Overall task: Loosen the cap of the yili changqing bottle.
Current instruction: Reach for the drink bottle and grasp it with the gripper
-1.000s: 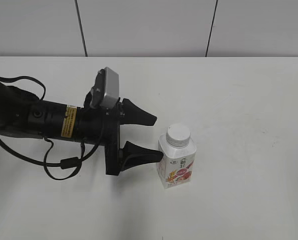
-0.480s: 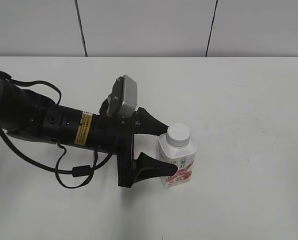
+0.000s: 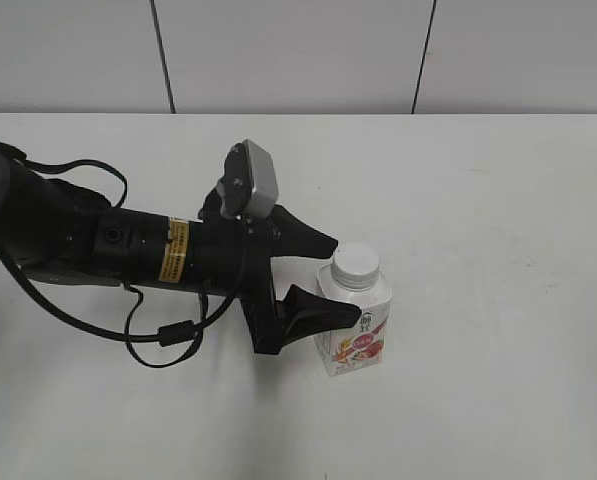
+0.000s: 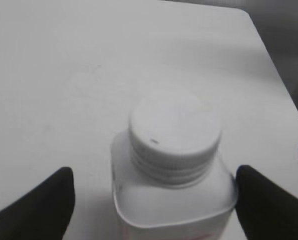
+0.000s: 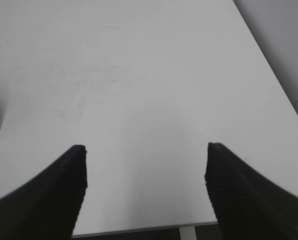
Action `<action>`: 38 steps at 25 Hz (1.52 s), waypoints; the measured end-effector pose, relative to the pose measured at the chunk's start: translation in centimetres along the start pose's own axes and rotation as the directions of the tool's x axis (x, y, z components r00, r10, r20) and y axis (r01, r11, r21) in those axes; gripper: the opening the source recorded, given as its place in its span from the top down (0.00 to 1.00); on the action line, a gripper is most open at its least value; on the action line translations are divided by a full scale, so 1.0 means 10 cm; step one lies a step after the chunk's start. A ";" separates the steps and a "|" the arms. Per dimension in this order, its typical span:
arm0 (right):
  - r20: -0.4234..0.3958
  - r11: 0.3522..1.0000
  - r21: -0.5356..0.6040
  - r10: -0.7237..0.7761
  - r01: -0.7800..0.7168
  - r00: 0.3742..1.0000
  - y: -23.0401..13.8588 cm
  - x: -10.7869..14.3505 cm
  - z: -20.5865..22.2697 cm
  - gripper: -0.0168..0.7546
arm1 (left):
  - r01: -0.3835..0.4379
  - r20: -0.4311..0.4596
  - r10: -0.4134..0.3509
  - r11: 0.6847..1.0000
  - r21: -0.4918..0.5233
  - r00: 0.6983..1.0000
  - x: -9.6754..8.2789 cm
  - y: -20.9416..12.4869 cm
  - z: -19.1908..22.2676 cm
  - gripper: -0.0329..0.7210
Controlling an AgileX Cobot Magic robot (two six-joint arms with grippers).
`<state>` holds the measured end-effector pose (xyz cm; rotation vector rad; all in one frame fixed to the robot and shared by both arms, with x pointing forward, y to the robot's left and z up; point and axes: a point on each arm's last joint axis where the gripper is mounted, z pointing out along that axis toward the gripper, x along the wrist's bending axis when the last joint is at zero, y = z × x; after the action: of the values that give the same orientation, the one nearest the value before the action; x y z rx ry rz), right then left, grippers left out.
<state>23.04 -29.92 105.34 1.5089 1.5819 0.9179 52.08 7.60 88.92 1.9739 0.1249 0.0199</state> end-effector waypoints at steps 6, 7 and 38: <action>0.000 1.000 0.000 0.000 0.000 1.000 0.00 0.00 0.00 0.22 | -0.020 0.025 0.020 1.000 0.016 0.999 -0.03 -0.01 0.00 0.18; 0.000 1.000 0.000 0.000 0.000 1.000 0.00 0.00 0.00 0.22 | -0.027 0.032 0.026 0.999 0.021 0.999 -0.03 -0.02 0.00 0.18; -0.012 0.990 0.142 0.004 -0.002 1.000 0.50 -0.02 0.10 0.22 | -0.045 0.052 0.044 0.998 0.036 0.998 -0.05 -0.03 0.00 0.37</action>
<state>26.20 -29.84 109.35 1.6062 1.6847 0.8322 51.57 7.66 88.62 2.0129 0.0484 -0.0038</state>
